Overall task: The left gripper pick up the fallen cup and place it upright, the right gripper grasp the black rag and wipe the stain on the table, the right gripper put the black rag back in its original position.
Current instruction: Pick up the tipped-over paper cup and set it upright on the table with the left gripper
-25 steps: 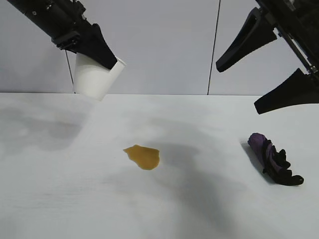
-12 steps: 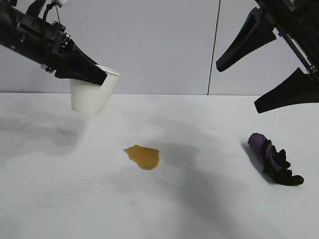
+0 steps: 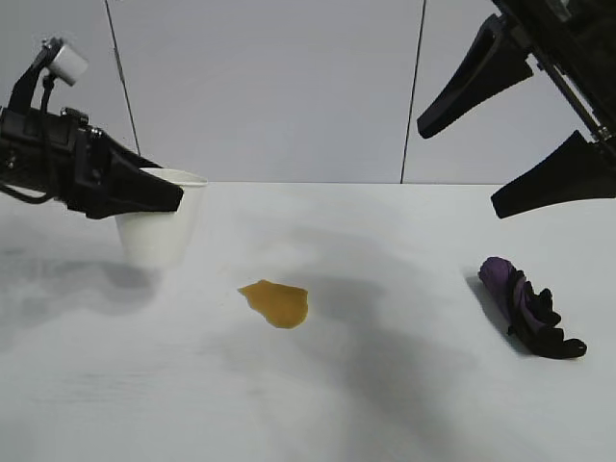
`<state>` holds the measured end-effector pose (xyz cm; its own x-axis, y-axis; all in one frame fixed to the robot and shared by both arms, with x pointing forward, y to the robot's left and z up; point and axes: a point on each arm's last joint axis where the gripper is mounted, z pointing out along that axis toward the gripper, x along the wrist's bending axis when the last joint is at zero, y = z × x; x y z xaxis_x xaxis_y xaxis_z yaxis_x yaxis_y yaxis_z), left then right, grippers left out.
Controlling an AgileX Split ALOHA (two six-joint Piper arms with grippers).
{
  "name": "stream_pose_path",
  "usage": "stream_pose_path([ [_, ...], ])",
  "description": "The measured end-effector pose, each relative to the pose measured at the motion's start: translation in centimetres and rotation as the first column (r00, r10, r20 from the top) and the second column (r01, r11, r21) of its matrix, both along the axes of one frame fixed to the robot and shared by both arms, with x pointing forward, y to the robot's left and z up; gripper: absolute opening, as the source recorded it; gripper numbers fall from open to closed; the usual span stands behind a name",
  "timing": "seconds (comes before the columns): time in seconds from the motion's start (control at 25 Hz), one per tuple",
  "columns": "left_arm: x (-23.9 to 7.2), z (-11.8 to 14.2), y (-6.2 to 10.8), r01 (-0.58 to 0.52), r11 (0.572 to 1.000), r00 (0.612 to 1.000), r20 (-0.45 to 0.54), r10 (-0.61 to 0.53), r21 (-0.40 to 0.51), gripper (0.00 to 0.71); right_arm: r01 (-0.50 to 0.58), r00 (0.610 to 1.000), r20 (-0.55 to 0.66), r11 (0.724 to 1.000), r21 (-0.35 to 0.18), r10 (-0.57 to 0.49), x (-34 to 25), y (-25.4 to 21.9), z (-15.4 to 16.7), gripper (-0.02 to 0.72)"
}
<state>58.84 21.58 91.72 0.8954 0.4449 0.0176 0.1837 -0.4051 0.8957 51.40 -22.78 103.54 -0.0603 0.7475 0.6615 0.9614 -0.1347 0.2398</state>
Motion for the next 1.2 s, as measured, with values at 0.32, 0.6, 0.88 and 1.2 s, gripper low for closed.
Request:
stream_pose_path([
  [0.32,-2.3,-2.3,0.4,0.026,0.995,1.000,0.015,-0.027,0.092,0.423,0.001,1.000,0.001,1.000,-0.001,-0.001,0.0,0.0,0.0,0.568],
  [0.6,-2.3,-2.3,0.4,0.022,0.994,0.999,0.020,-0.025,0.104,0.423,0.008,1.000,0.008,1.000,-0.003,-0.008,0.1,0.0,0.0,0.568],
  [0.88,-2.3,-2.3,0.4,0.022,0.994,0.999,0.021,-0.025,0.104,0.423,0.012,1.000,0.011,1.000,-0.005,-0.012,0.1,-0.1,0.0,0.568],
  [1.2,-2.3,-2.4,0.5,0.016,0.993,1.000,0.023,-0.019,0.117,0.423,0.012,1.000,0.011,1.000,-0.005,-0.012,0.1,-0.1,0.0,0.568],
])
